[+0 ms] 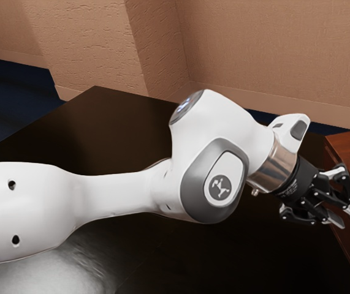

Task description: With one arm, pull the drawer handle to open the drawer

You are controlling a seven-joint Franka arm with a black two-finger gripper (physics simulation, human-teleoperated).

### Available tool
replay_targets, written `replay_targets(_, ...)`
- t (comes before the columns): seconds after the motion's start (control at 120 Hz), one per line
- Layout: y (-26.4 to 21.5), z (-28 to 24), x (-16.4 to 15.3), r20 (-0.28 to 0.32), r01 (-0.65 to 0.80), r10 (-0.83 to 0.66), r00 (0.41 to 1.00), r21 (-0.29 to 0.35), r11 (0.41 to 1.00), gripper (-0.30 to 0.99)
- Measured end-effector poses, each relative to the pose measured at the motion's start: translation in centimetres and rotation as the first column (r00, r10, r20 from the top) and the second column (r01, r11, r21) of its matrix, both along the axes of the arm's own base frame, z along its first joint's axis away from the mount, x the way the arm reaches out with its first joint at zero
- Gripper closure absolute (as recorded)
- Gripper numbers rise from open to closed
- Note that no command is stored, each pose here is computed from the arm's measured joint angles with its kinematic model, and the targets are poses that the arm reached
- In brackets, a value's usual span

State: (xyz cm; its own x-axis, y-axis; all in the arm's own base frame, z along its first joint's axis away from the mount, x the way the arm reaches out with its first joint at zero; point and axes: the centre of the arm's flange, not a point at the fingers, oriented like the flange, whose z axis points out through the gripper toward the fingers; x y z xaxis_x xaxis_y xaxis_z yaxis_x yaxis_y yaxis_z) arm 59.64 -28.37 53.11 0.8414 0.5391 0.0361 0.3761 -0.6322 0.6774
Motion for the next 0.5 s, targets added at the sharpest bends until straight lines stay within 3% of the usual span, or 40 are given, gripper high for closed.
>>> replay_targets(0.5,0.71,0.29,-0.79,0.013,0.003,-0.004,1.000,0.047,0.999,0.73)
